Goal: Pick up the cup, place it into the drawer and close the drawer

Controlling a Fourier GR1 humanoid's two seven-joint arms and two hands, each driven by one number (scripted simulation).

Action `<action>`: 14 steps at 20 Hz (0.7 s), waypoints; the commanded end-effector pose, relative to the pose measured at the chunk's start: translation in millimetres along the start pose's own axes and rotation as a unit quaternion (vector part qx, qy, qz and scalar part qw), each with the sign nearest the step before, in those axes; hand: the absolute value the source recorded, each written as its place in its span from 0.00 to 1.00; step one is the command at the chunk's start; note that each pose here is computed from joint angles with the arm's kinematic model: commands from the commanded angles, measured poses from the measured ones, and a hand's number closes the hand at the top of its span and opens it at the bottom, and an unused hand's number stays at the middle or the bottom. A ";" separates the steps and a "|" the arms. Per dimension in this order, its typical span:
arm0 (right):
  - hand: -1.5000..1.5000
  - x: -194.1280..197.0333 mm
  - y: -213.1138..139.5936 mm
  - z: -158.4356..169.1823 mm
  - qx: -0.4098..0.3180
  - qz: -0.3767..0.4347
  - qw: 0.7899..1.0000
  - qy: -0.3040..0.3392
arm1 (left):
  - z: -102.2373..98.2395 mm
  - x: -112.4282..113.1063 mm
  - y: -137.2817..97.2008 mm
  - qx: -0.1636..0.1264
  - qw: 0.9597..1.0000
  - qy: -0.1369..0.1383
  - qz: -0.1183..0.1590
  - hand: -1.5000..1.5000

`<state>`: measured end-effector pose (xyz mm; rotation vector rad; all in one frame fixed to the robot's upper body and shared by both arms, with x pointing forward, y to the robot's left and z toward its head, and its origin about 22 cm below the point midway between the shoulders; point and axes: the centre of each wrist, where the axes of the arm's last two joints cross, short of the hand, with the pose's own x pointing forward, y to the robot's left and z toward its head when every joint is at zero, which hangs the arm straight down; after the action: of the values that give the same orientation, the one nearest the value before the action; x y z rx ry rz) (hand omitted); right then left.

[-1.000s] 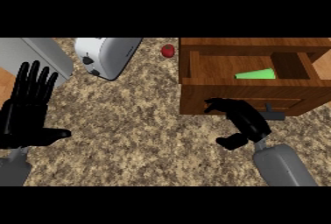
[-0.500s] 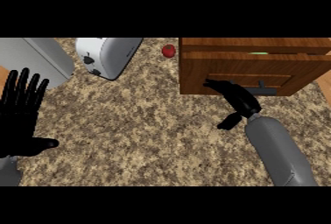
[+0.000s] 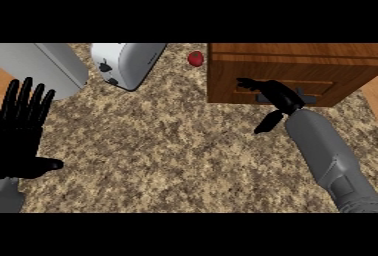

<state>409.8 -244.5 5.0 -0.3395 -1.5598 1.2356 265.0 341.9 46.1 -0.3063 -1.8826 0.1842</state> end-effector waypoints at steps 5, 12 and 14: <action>0.00 -20.5 -45.5 8.8 -0.008 -0.006 0.998 0.056 | 0.4 -8.7 -4.4 -0.012 1.000 0.003 0.009 0.00; 0.00 -11.2 -63.1 -0.7 -0.019 -0.008 0.999 0.050 | -10.3 -2.1 -1.7 -0.025 1.000 0.006 -0.007 0.00; 0.00 -18.7 -68.3 7.3 -0.019 -0.012 0.998 0.052 | -1.6 -13.2 -4.5 -0.022 1.000 -0.005 -0.010 0.00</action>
<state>421.1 -271.4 15.9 -0.1896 -1.5437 1.1970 269.4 335.9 39.7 -0.3207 -1.8854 0.1421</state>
